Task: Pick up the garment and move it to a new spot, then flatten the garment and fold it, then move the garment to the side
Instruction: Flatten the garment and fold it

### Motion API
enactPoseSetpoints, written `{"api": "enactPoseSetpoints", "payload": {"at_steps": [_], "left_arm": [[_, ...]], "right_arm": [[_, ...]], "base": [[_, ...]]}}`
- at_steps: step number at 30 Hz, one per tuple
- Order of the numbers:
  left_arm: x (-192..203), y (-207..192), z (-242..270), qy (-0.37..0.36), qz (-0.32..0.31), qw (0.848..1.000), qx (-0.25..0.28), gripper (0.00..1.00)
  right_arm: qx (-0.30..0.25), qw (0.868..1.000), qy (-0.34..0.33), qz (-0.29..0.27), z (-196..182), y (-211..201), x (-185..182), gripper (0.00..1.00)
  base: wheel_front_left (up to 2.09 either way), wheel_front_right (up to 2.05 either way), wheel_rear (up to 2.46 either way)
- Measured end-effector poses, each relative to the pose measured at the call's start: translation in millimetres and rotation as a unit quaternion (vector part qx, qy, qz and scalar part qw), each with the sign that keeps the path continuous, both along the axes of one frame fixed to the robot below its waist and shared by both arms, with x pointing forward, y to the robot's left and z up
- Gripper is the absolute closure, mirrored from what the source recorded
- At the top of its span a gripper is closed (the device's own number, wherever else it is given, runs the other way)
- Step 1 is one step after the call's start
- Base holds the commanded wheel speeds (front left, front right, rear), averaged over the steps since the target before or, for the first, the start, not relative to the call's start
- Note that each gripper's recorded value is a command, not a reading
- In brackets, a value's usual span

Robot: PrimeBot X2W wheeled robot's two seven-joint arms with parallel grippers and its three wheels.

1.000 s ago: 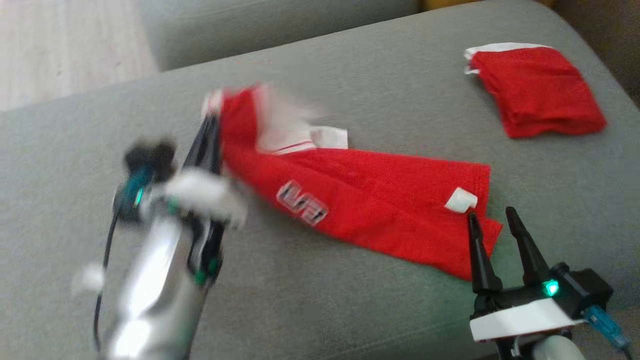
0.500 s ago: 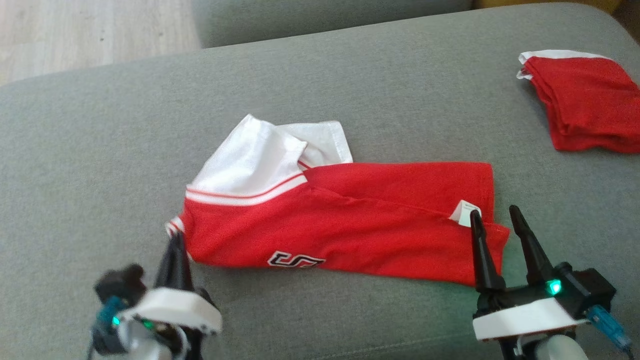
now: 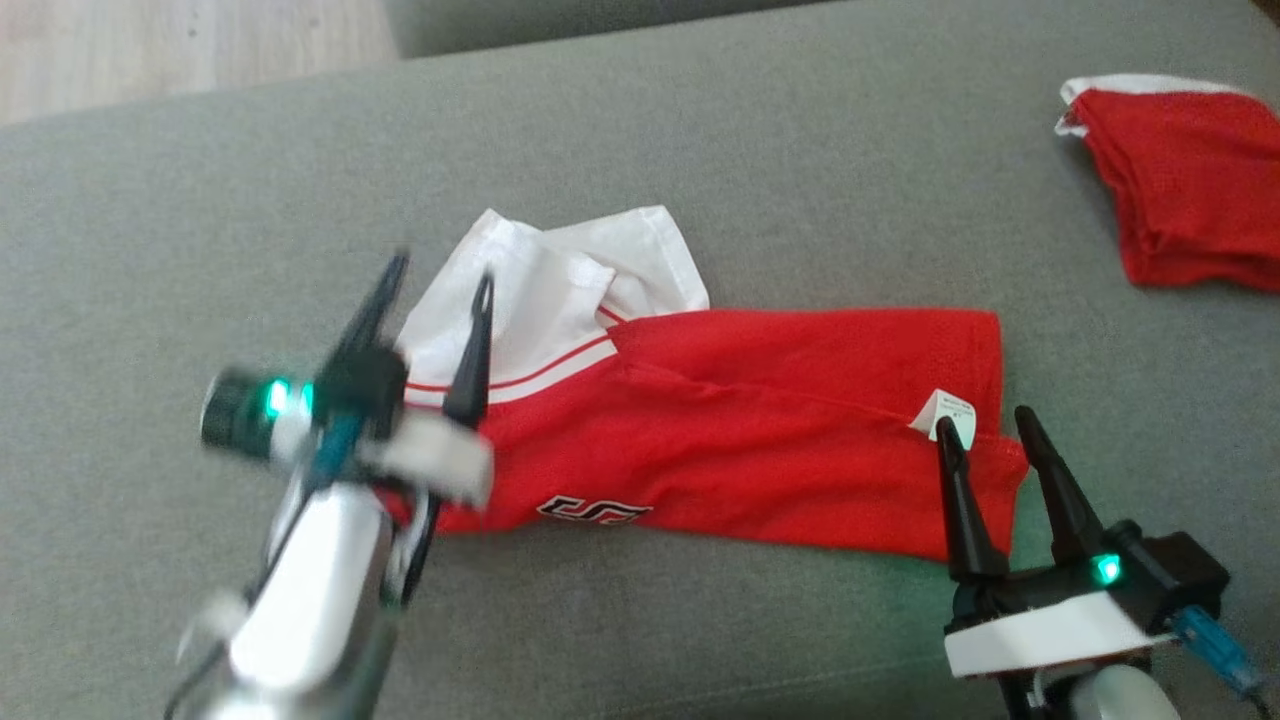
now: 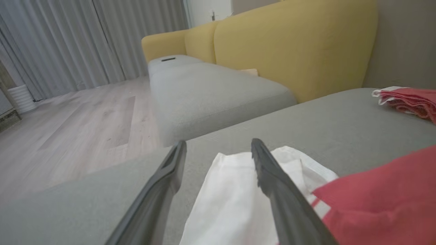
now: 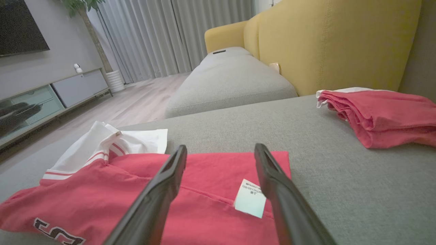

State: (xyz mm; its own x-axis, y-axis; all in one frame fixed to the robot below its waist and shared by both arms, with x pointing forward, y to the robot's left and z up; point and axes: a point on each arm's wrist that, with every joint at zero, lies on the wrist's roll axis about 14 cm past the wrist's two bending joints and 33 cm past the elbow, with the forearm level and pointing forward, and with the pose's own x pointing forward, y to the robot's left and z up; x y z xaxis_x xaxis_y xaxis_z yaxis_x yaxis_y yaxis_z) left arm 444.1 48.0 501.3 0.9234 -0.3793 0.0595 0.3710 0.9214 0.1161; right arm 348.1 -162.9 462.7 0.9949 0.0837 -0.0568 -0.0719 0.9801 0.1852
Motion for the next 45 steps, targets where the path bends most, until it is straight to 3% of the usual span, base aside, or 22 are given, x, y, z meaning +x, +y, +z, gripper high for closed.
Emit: {"api": "enactPoseSetpoints", "payload": {"at_steps": [4,7,14,22,24,25,33,36,42,45], "left_arm": [[43.2,-13.2,-0.4,0.009,-0.008,1.000,0.017,0.00],[64.5,-16.6,-28.1,0.049,-0.019,0.997,0.059,0.00],[64.7,-20.2,-98.8,0.149,-0.052,0.979,0.128,0.00],[65.1,-22.1,-107.9,0.160,-0.067,0.974,0.145,0.00],[62.0,-24.1,-110.5,0.164,-0.073,0.973,0.146,0.15],[60.4,-24.8,-112.3,0.167,-0.076,0.972,0.147,0.41],[57.0,-29.3,-118.9,0.178,-0.090,0.967,0.156,0.69],[57.7,-29.7,-119.3,0.176,-0.088,0.967,0.160,0.98],[61.1,-28.5,-105.3,0.154,-0.070,0.973,0.158,1.00],[64.5,-34.4,-79.3,0.114,-0.058,0.983,0.134,1.00]], "right_arm": [[-0.011,1.000,0.007,0.002,-5.0,-4.7,9.8,0.00],[-0.015,1.000,0.006,0.001,-5.9,-7.8,21.1,0.00],[-0.021,0.999,0.025,-0.007,-19.3,-15.7,25.7,0.00],[-0.020,0.999,0.028,-0.004,-21.3,-13.4,27.1,0.00],[-0.020,0.999,0.027,-0.002,-21.2,-12.2,27.6,0.00],[-0.020,0.999,0.027,0.000,-21.0,-11.3,27.7,0.00],[-0.016,1.000,0.026,0.001,-19.6,-9.3,25.6,0.00],[-0.015,1.000,0.024,0.001,-18.2,-8.8,23.8,0.00],[-0.016,1.000,0.016,-0.002,-12.2,-10.9,21.1,0.00],[-0.016,1.000,0.007,-0.004,-6.2,-12.1,19.8,0.00]], "base": [[0.00,0.00,0.00],[0.00,0.00,0.00],[0.00,0.00,0.00],[0.00,0.00,0.00],[0.00,0.00,0.00],[0.00,0.00,0.00],[0.00,0.00,0.00],[0.00,0.00,0.00],[0.00,0.00,0.00],[0.00,0.00,0.00]]}}
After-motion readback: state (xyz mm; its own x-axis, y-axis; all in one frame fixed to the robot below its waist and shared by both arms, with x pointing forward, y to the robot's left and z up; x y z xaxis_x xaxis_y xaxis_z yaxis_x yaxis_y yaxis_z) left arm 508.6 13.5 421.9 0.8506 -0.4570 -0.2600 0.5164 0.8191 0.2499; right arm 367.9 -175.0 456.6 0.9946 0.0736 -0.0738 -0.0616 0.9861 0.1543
